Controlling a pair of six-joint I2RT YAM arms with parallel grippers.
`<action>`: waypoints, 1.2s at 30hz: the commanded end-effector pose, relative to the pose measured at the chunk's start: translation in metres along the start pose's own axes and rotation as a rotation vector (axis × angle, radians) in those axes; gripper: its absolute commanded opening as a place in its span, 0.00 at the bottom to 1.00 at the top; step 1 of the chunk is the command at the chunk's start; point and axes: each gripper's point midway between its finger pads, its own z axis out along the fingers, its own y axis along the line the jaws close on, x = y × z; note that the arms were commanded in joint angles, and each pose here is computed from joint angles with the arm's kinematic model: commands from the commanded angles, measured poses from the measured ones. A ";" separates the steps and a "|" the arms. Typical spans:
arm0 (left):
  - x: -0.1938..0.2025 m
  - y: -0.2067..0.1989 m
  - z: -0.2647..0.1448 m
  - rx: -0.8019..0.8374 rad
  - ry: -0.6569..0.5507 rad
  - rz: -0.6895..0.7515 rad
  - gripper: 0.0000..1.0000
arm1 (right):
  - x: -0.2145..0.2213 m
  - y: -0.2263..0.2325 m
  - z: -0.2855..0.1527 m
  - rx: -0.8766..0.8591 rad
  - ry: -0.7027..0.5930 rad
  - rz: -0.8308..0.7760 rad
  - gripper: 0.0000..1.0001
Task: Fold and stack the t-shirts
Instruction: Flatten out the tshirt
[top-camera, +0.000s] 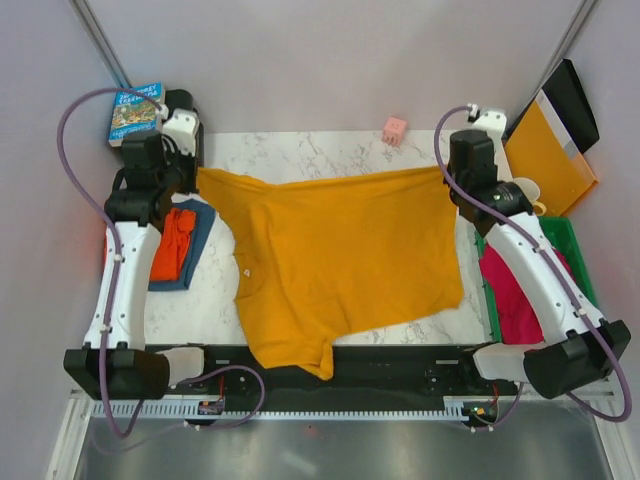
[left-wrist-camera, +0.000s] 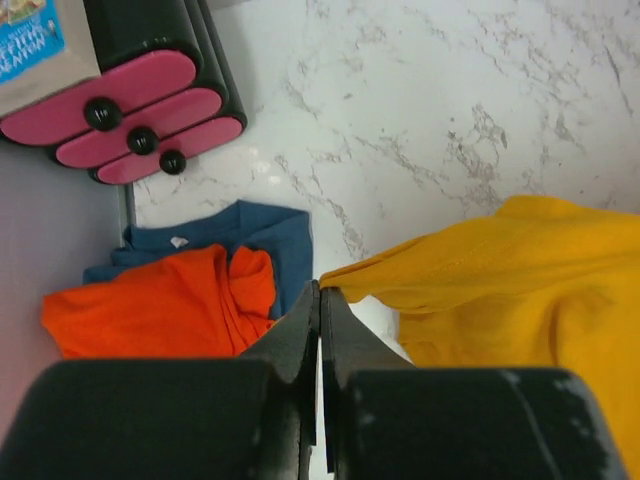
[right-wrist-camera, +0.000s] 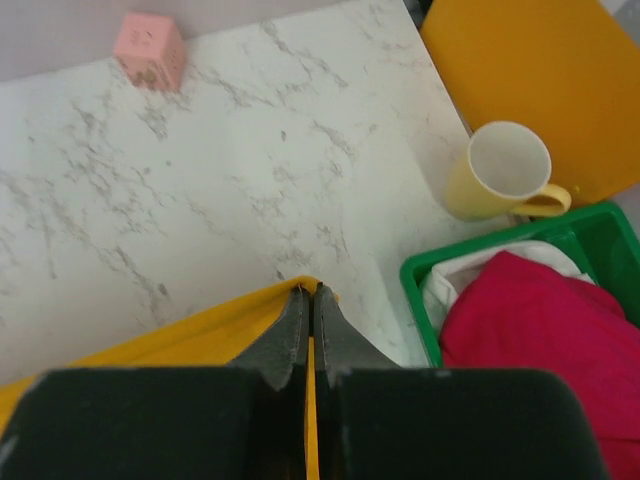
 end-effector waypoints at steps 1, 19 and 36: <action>-0.143 0.036 -0.055 -0.118 -0.368 -0.032 0.02 | -0.149 0.006 -0.054 -0.116 -0.318 0.227 0.00; -0.151 0.020 -0.283 -0.187 -0.673 -0.031 0.02 | -0.167 -0.084 -0.197 -0.186 -0.505 0.283 0.00; -0.115 -0.002 -0.166 -0.023 -0.394 0.031 0.02 | -0.116 -0.003 -0.112 -0.208 -0.282 0.238 0.00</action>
